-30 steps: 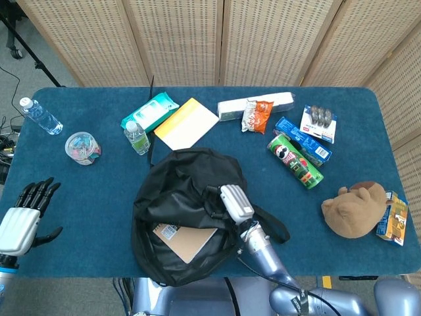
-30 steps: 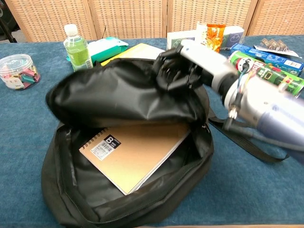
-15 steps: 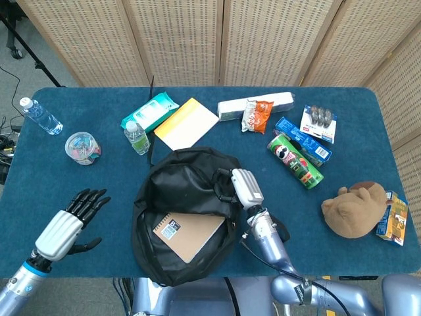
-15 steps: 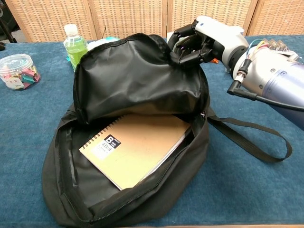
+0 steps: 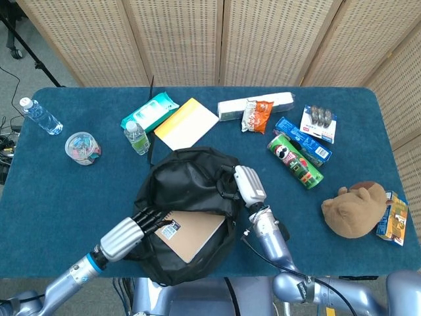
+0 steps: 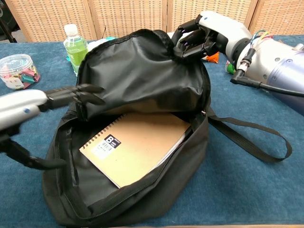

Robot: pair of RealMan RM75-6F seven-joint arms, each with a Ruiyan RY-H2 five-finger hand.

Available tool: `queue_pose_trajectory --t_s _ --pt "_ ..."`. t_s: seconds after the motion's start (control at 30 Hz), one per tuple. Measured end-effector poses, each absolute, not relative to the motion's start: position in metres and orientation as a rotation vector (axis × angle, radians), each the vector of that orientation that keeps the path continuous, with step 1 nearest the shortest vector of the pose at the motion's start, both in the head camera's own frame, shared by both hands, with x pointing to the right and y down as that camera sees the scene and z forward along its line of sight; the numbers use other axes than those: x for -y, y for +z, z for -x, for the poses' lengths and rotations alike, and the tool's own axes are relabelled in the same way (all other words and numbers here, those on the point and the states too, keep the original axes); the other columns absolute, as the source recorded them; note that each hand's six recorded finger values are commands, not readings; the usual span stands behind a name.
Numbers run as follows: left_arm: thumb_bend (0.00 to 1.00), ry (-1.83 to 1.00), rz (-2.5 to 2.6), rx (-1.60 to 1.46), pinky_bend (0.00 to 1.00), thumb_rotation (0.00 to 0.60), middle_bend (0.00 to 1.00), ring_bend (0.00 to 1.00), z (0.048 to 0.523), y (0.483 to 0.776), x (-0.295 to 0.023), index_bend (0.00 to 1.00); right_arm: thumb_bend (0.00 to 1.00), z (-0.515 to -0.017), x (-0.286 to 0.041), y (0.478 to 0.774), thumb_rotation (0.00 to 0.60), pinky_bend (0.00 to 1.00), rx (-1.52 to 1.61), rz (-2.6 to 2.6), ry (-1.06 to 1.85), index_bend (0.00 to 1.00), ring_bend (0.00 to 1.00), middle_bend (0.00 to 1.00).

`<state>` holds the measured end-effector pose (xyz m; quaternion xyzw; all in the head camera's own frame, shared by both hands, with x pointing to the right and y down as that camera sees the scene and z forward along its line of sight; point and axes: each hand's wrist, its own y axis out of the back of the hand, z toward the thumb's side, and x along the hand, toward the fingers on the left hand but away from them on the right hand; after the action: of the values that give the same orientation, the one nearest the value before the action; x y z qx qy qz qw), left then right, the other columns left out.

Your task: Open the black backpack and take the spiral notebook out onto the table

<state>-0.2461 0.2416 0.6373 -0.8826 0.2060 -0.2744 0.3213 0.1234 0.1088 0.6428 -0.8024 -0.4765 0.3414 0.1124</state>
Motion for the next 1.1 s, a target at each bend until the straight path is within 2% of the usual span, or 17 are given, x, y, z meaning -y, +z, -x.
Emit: queue_pose_trajectory --t_s 0.47,1.1 --pt "0.21 -0.711 2.363 -0.378 0.02 0.6 0.0 0.0 0.211 0.68 -0.26 0.16 0.72 -0.126 -0.104 0.634 0.6 0.49 1.394 2.357 1.009 0.67 0.53 0.66" --pt "0.21 -0.714 2.309 -0.318 0.02 0.6 0.0 0.0 0.176 0.704 -0.259 0.16 0.72 -0.128 -0.098 0.626 0.6 0.49 1.403 2.339 0.999 0.67 0.53 0.66"
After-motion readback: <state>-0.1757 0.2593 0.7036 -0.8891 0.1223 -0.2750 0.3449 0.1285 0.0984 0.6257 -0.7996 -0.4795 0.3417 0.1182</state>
